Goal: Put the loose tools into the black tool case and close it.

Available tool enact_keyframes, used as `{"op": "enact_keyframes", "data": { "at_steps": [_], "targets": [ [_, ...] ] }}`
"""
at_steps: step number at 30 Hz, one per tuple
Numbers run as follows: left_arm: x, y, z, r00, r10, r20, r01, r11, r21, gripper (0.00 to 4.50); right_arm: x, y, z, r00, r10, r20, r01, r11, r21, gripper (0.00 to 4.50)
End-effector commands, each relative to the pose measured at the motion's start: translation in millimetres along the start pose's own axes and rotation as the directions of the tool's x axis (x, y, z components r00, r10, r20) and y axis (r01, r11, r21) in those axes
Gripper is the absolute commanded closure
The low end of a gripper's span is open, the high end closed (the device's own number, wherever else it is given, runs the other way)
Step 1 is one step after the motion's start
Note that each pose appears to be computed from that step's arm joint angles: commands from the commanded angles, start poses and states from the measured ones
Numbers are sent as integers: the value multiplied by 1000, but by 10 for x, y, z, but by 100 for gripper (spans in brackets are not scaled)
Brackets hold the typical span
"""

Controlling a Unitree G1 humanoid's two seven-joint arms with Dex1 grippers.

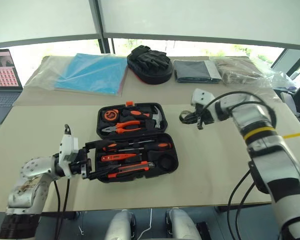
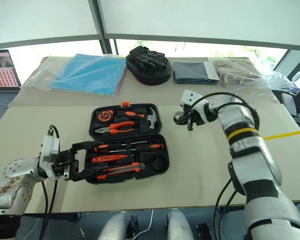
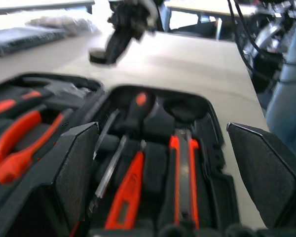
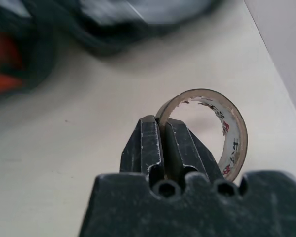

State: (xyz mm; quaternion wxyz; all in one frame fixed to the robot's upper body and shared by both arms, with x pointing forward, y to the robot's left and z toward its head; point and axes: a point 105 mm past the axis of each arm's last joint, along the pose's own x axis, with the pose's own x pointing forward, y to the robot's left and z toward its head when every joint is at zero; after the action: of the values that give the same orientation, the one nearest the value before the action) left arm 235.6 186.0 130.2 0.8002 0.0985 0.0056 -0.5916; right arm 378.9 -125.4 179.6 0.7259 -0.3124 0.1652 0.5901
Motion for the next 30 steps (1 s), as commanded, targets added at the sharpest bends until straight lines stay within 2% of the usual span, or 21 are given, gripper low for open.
{"op": "enact_keyframes", "data": {
  "at_steps": [1,3,7,12,23,25,27,30],
  "targets": [
    [-119,-80,-64,994,-39,-98,46,996,79,0,1,508,445,977,178,115,-176,984,-26,445],
    [-237,-67,-150,987,-21,-159,36,995,96,0,89,807,505,965,230,128,-231,973,-9,445],
    [-306,-86,-121,989,7,-151,9,994,107,0,301,1156,291,967,251,52,-252,967,23,445],
    [-304,-146,-121,988,-6,-154,23,994,104,0,439,1279,49,972,229,-62,-226,973,47,445],
    [-265,-127,-73,989,-7,-147,23,994,109,0,477,1230,-180,964,191,-187,-187,982,40,445],
    [-265,-106,-54,990,9,-138,6,995,104,0,457,1263,-146,958,221,-181,-216,975,48,372],
    [-272,-98,-40,991,21,-132,-9,996,87,0,430,1290,-76,957,247,-150,-242,969,48,323],
    [-316,-78,-27,990,50,-129,-43,998,55,0,326,1358,131,945,324,-40,-323,946,31,214]
  ]
}}
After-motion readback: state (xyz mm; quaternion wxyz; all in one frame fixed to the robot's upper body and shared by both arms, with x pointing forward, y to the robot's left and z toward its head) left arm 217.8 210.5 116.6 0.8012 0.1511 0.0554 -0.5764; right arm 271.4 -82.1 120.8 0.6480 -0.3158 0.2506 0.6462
